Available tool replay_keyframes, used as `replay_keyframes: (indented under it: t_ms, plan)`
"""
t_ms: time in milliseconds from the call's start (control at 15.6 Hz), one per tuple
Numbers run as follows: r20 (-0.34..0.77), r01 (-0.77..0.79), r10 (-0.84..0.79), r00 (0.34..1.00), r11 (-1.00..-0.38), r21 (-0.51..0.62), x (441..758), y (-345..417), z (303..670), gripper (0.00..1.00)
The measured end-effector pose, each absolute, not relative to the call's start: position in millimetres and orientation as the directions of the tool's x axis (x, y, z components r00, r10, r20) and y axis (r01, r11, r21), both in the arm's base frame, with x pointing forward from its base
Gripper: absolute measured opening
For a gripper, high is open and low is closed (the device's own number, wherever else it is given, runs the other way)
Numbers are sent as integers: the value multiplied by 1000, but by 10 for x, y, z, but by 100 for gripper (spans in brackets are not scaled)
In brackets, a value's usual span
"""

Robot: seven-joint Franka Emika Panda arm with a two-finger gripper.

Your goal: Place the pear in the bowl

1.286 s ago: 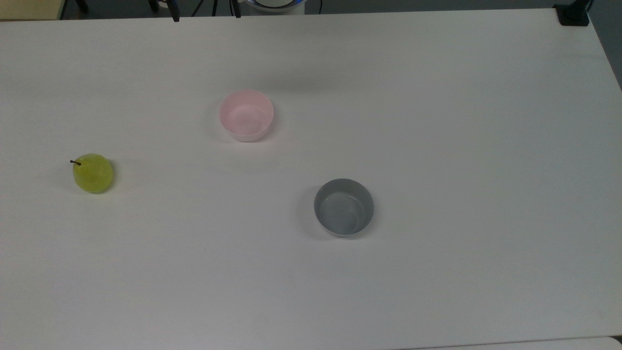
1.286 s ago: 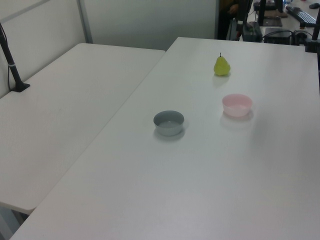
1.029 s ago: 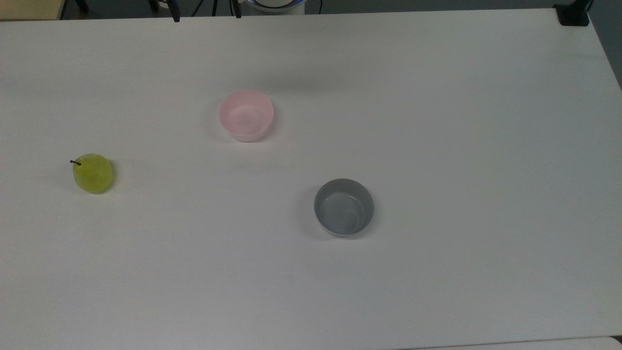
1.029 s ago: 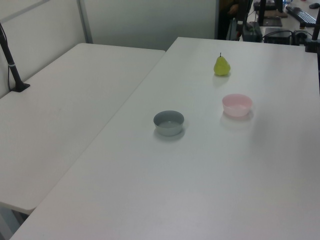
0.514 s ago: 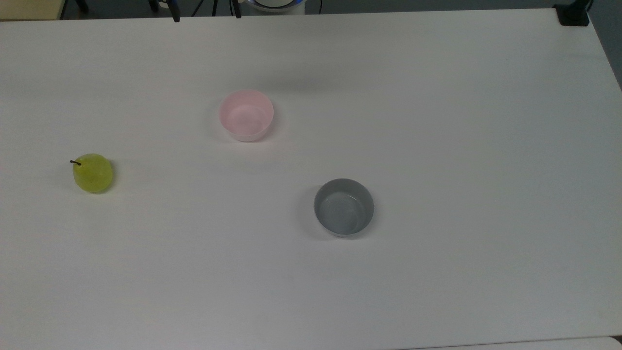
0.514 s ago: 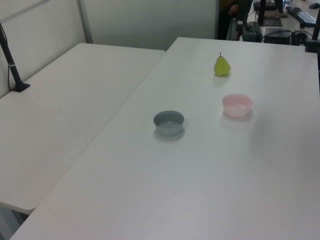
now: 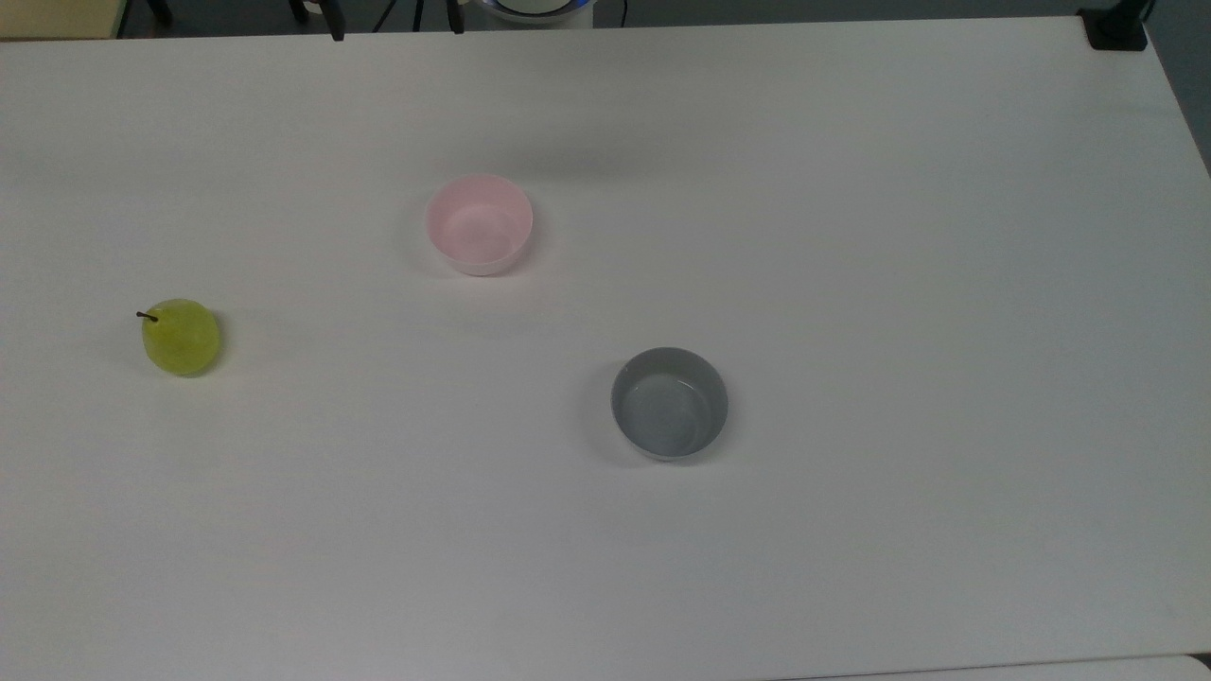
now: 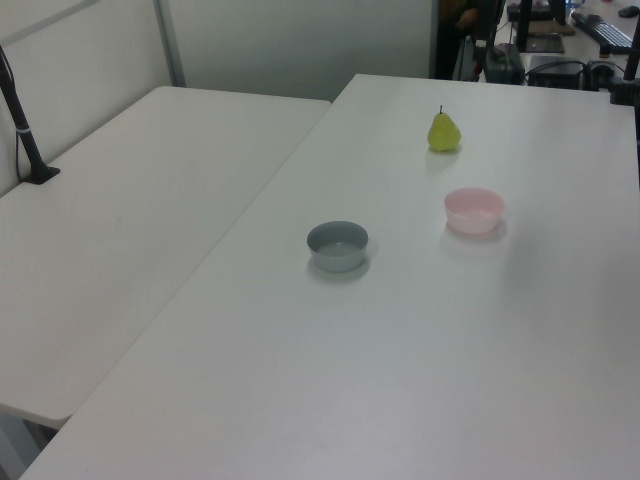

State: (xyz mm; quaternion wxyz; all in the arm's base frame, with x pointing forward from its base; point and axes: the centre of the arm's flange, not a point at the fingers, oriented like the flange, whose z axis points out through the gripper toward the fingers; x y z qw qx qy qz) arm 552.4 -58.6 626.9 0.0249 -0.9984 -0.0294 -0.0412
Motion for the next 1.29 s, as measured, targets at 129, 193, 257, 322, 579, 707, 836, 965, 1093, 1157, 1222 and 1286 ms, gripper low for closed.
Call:
replay_keyframes:
  t_ms: [129,193,257,322,579,707,836,965,1093,1157,1222,1286]
  plan:
    - [86,107,103,991,-993,-43,5522,-612,6269,100]
    - [87,135,131,988,-990,-39,5519,-638,6269,100]
    - [88,164,160,983,-986,-35,5514,-679,6269,100]
    - [89,194,191,978,-981,-31,5507,-737,6269,100]
    - [115,289,293,949,-956,51,5502,-1237,6279,100]
    - [105,282,287,952,-957,65,5524,-1435,6209,100]
    - [84,278,284,955,-957,82,5572,-1604,6095,100]
    - [81,292,301,950,-951,103,5644,-1809,5962,100]
    - [93,282,293,952,-952,119,5685,-1965,5889,100]
    - [106,269,284,953,-954,131,5709,-2060,5852,100]
    - [116,257,274,955,-956,142,5738,-2150,5802,100]
    - [123,246,265,956,-957,151,5774,-2232,5733,100]
